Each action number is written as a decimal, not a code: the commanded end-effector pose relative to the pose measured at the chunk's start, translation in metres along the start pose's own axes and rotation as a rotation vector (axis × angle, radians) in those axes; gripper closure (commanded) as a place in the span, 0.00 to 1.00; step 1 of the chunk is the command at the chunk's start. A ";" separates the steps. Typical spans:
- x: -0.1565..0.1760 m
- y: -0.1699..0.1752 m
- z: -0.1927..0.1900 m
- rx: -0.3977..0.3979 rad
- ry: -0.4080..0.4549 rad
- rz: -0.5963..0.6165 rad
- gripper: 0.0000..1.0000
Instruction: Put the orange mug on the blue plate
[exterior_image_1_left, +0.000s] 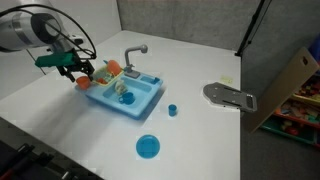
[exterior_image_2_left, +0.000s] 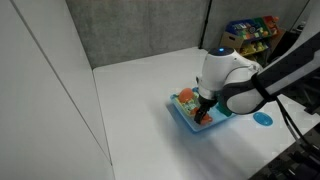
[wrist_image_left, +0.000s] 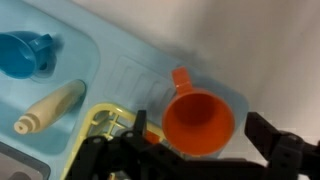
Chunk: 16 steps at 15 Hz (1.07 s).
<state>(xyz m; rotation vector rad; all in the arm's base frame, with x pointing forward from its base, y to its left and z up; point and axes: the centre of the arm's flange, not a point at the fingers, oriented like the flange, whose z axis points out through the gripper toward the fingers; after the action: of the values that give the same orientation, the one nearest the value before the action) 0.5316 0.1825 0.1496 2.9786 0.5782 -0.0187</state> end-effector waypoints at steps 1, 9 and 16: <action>0.010 0.002 0.002 0.000 -0.015 -0.017 0.25; 0.006 0.011 -0.019 0.012 -0.006 -0.006 0.64; -0.012 0.061 -0.071 0.048 0.023 0.072 0.64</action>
<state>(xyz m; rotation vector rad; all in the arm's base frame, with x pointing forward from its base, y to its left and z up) 0.5519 0.1516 0.1895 3.0242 0.5002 0.0111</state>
